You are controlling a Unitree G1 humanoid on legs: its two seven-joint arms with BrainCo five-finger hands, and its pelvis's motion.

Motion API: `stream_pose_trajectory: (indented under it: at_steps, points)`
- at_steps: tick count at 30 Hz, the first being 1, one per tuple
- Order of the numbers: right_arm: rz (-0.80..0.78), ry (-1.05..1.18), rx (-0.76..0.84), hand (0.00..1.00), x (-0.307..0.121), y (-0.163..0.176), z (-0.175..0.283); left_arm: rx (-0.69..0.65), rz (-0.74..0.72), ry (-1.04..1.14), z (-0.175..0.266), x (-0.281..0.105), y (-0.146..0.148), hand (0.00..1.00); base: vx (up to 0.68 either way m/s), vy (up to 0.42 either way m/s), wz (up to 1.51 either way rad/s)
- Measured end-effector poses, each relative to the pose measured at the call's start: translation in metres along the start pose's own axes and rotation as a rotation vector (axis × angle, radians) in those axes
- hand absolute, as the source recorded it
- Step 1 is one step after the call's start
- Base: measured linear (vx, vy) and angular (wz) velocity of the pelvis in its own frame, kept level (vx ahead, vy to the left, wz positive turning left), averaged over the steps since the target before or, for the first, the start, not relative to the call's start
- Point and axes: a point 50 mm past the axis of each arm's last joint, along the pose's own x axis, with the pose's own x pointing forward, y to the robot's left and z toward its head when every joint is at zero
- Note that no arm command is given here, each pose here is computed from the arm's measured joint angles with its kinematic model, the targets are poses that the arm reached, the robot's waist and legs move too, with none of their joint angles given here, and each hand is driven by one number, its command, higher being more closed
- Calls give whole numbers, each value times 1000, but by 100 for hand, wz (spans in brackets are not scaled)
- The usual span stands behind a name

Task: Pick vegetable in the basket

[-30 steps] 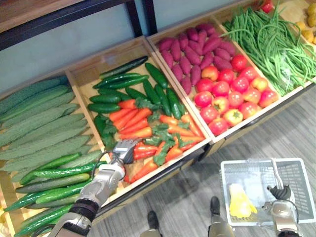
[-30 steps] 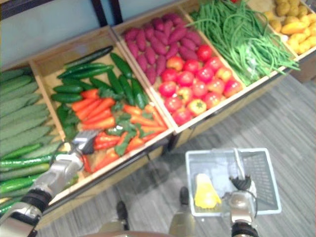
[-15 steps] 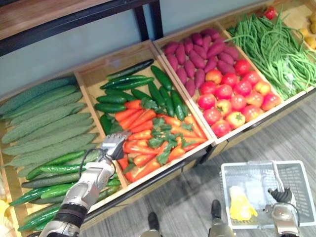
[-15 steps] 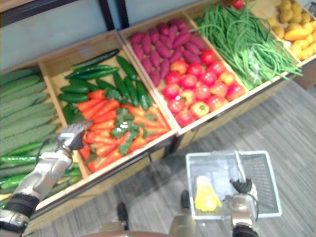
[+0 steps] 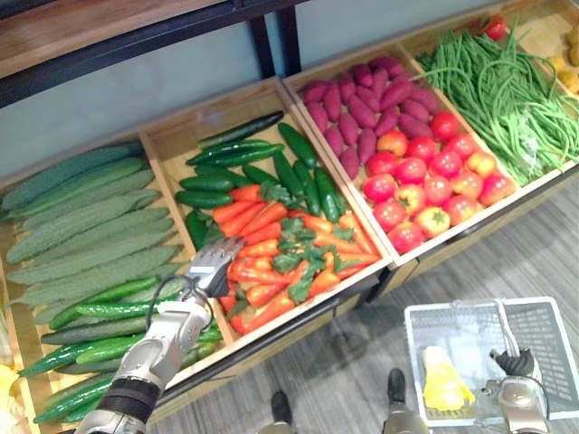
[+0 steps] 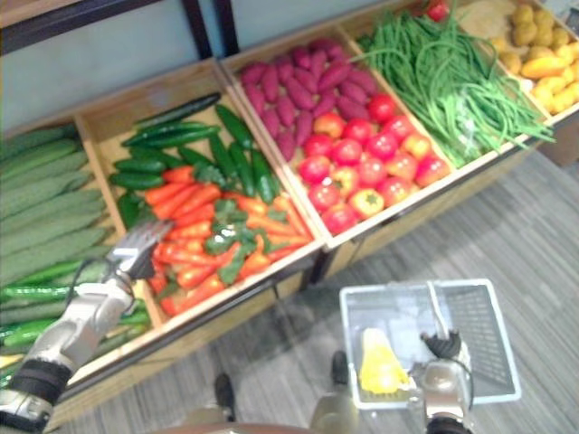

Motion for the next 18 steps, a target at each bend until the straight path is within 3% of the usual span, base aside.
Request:
stream_pose_trajectory:
  at_steps: [6,11,12,18]
  points:
    - [-1,-7,3,100,1,0,3,30,-91,12,-1,3,-19,0,6,1,-2]
    - [1,-14,3,100,1,1,5,49,-78,41,-2,13,-21,0,-8,0,-2]
    - [2,-16,4,100,1,2,6,49,-75,50,-3,14,-21,100,-27,-4,-5]
    - [2,-16,5,100,2,2,8,59,-57,85,-8,19,-18,100,-18,-5,-5]
